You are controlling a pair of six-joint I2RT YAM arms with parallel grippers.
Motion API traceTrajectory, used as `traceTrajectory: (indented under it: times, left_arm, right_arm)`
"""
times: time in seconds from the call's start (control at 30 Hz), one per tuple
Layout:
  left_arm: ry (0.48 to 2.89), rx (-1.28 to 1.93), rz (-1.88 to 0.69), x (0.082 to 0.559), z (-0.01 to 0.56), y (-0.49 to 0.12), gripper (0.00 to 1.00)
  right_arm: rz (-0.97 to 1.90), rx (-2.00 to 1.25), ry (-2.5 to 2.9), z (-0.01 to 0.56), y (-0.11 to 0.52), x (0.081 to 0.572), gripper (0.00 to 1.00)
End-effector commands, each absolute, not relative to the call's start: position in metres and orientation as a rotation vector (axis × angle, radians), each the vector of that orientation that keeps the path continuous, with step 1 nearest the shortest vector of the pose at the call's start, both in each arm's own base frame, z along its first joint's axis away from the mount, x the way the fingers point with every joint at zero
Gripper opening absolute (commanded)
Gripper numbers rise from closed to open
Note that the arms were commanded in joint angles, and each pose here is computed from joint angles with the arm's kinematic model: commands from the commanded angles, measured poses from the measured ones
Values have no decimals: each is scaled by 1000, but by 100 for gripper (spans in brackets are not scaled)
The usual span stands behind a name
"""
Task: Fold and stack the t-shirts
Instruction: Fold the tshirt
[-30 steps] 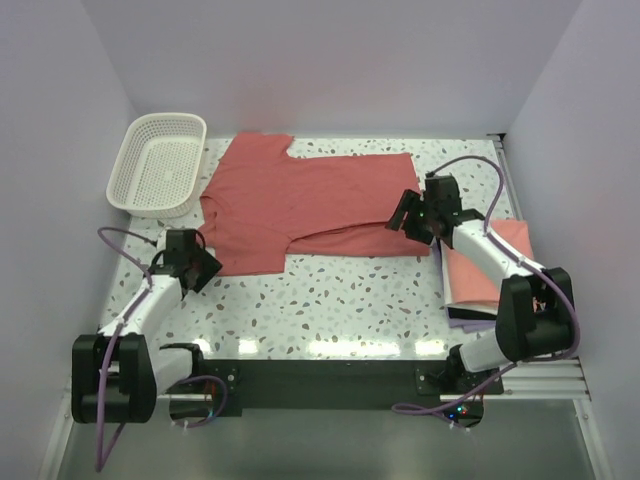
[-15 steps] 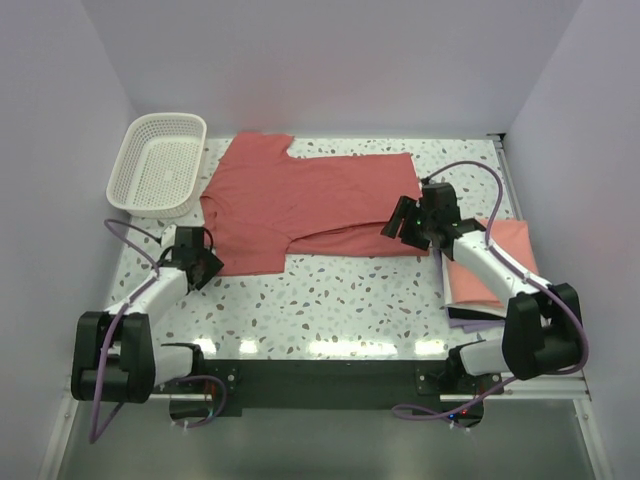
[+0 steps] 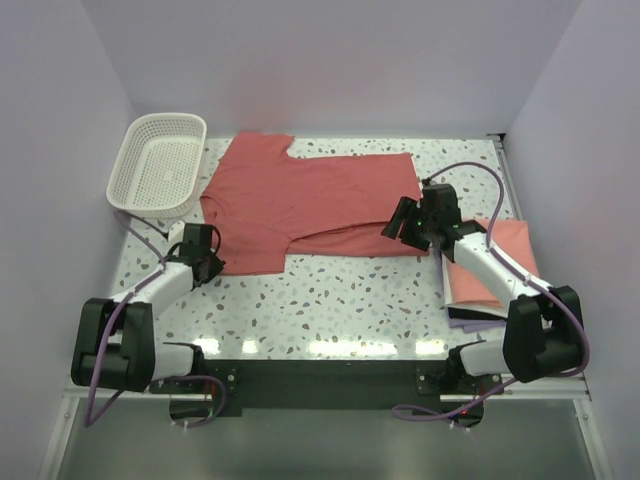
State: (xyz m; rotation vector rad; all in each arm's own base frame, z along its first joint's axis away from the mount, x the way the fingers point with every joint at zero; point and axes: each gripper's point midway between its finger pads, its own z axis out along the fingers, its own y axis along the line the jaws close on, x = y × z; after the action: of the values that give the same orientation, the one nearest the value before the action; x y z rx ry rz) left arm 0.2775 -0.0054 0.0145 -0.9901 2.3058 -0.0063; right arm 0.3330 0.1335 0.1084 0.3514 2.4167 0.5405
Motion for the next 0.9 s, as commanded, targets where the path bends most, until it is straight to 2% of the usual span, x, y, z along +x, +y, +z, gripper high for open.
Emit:
traceTrajectory:
  times: [0.0,0.13,0.33,0.53,0.73,0.87]
  left_arm:
    - [2333,-929,-42,288,20,-15,12]
    - [2328,-897,-95,299,35,-23,0]
    - [2257,-833,-246,331,81,-41,0]
    - [2161,-796,-367,383,135,-56,0]
    - [2133,-775,-411,439,158,-66,0]
    - [2152,-770,-421,474,152,-72,0]
  right_arm:
    - [573,337,2344,127,137,339,63]
    - [571,337,2344,128,136,338,63]
    - [575,333,2335,132,136,338,62]
    - [578,333,2331,136,136,338,62]
    - [569,327,2335,137,135,337,62]
    - [564,324,2334,139,134,337,62]
